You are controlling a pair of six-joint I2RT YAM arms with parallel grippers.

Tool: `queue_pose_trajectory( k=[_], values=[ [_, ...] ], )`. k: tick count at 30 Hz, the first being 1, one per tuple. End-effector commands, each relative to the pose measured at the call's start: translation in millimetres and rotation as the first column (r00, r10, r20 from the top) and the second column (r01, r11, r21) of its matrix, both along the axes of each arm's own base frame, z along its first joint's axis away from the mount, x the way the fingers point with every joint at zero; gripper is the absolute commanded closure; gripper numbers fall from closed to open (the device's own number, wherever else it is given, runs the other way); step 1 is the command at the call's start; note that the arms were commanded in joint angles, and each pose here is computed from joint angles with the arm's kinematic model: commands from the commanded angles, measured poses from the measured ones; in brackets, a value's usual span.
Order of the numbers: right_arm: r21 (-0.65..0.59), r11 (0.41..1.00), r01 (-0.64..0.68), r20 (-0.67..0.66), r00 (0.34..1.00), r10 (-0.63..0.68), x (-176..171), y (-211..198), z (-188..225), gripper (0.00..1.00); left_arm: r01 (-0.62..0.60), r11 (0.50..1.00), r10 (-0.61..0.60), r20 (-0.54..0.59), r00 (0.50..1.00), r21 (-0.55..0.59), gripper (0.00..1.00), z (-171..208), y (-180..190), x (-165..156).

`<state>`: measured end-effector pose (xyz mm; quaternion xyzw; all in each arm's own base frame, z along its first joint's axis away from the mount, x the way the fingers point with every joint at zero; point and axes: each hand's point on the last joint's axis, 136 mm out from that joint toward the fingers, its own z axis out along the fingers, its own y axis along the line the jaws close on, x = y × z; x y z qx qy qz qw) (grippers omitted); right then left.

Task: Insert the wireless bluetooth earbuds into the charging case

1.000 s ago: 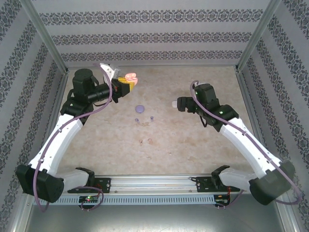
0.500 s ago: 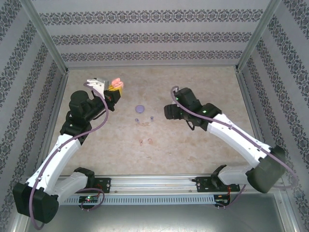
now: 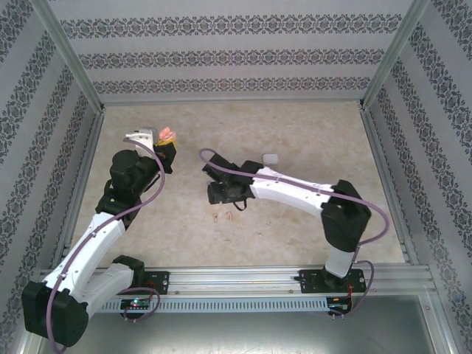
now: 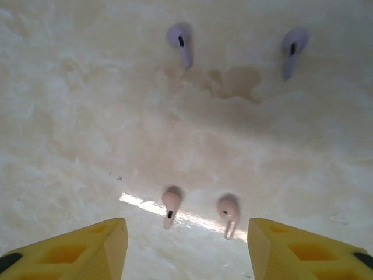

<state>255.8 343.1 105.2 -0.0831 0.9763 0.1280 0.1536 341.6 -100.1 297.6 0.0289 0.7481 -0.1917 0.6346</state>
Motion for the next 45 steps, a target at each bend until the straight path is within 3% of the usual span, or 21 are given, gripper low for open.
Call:
queue_pose_trajectory(
  k=[1, 17, 45],
  values=[
    [-0.048, 0.995, 0.091, -0.05, 0.994, -0.093, -7, 0, -14, 0.47, -0.04, 0.998, 0.045, 0.096, 0.994, -0.05, 1.0, 23, 7, -2],
    [-0.121, 0.987, 0.102, -0.123, 0.985, -0.117, -25, 27, -64, 0.63, -0.031, 0.993, 0.044, 0.125, 0.991, -0.11, 1.0, 28, 6, -2],
    [-0.235, 0.962, 0.138, -0.151, 0.973, -0.176, -25, 20, -102, 0.67, -0.031, 0.99, 0.049, 0.129, 0.99, -0.14, 1.0, 22, 6, -2]
  ],
)
